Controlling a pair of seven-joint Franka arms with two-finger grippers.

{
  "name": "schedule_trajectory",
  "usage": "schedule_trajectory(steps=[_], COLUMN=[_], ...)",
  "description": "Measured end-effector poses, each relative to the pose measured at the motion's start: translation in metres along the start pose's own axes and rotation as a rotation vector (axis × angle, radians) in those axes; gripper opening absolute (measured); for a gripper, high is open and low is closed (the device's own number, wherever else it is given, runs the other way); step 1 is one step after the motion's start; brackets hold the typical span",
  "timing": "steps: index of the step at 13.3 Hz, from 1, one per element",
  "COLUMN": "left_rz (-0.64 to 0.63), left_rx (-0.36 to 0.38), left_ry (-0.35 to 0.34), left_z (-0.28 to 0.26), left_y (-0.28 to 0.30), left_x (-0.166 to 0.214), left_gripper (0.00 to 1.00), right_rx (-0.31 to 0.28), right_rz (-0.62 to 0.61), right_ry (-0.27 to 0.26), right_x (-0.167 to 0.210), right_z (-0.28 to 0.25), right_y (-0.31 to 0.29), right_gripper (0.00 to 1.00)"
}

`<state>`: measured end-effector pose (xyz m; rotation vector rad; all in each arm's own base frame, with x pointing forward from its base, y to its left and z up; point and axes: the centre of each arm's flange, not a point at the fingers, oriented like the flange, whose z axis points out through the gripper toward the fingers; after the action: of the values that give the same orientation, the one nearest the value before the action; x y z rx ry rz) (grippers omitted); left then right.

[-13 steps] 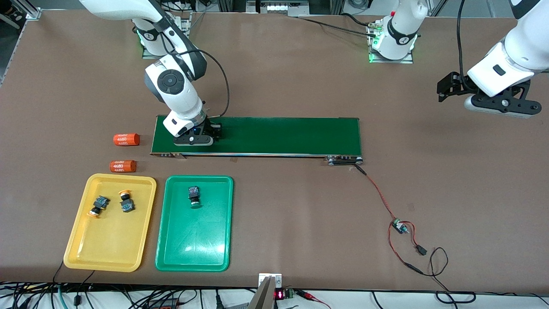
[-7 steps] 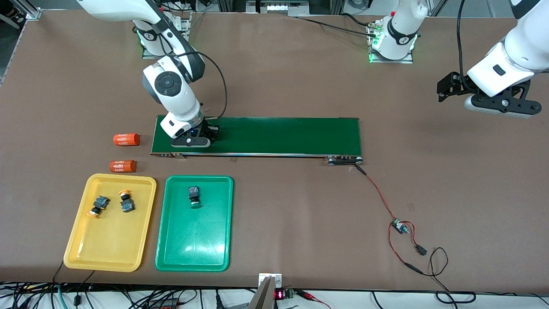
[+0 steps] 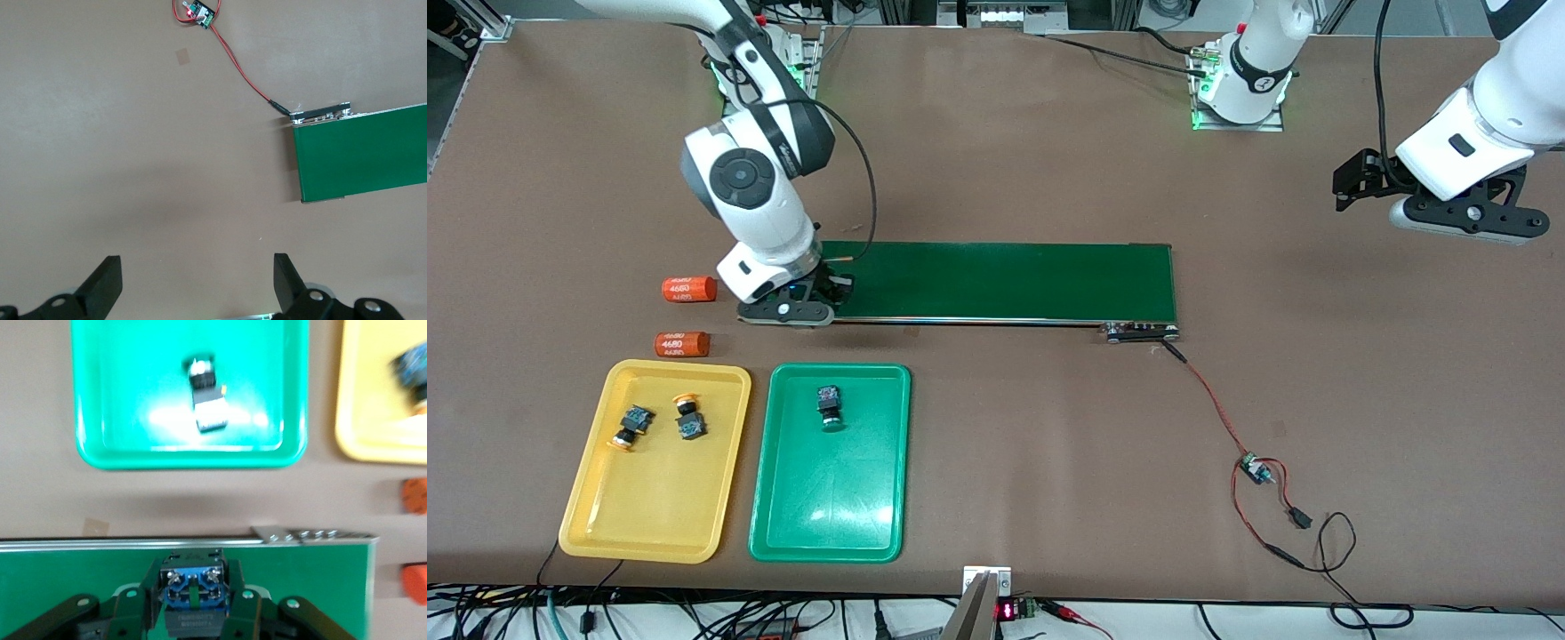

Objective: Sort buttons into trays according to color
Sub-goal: 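Lift and carry the green button over the green tray with the right gripper, then lower the green button into the green tray and open the right gripper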

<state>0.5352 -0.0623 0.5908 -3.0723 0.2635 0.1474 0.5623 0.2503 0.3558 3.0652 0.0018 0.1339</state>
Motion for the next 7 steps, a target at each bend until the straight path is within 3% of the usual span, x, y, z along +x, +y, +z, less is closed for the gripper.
schedule_trajectory(steps=[4, 7], left_rz=[0.0, 0.0], left_rx=[0.0, 0.0], left_ry=[0.0, 0.0], left_z=[0.0, 0.0], left_y=[0.0, 0.0], left_x=[0.0, 0.0], left_gripper=[1.0, 1.0], right_rx=[0.03, 0.049], right_rz=[-0.051, -0.079], right_ry=[0.083, 0.067], right_x=[0.05, 0.091], right_z=[-0.059, -0.027], right_y=[0.011, 0.032], right_gripper=[0.41, 0.41])
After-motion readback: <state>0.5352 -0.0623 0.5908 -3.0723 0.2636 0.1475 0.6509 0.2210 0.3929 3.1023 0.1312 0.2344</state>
